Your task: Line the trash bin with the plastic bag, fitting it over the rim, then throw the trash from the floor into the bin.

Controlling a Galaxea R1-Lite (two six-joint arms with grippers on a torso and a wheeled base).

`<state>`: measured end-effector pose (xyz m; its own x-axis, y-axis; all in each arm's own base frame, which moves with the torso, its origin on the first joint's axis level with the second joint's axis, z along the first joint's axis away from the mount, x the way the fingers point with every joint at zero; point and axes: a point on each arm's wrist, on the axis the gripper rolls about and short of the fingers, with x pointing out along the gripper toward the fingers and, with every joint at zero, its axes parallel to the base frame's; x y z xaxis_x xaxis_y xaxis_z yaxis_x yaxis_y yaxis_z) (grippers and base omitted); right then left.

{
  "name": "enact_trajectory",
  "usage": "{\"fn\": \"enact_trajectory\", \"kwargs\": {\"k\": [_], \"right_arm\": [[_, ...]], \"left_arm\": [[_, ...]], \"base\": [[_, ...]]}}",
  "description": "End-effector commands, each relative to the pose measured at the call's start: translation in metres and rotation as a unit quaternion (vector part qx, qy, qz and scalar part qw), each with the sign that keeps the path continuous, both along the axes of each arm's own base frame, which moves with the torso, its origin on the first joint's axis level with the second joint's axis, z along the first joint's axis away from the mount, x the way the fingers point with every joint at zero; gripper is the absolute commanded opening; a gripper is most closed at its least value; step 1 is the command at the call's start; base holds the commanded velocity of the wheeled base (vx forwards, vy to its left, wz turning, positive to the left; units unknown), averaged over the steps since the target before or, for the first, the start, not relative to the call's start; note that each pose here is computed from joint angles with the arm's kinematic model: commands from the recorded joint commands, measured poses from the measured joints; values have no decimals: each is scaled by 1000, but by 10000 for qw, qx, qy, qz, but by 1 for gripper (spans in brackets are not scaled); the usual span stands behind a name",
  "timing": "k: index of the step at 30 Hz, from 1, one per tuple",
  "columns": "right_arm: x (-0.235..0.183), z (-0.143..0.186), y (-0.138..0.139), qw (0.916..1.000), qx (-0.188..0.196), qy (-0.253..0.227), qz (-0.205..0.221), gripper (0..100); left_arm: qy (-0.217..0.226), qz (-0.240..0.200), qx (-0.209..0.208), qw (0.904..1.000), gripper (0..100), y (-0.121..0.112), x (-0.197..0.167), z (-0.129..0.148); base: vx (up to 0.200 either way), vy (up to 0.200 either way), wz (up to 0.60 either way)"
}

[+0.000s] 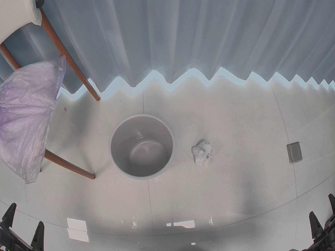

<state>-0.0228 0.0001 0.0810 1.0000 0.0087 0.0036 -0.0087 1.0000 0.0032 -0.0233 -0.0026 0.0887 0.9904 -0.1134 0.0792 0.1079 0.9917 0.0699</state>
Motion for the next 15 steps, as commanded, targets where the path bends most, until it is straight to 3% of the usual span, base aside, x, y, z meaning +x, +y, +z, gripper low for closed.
{"fn": "enact_trajectory", "kwargs": {"k": [1,4,15], "right_arm": [[0,-5,0,10000,30,3,-5,100],[0,-5,0,10000,30,-5,-5,100],[0,-5,0,10000,30,-5,3,100]], "left_arm": [[852,-826,-383,9922,100,-2,23,66],[1148,-690,-458,9899,100,-3,43,91],[1410,-517,-436,9877,100,-4,103,149]], "base": [[0,0,0],[0,0,0],[0,0,0]]}}
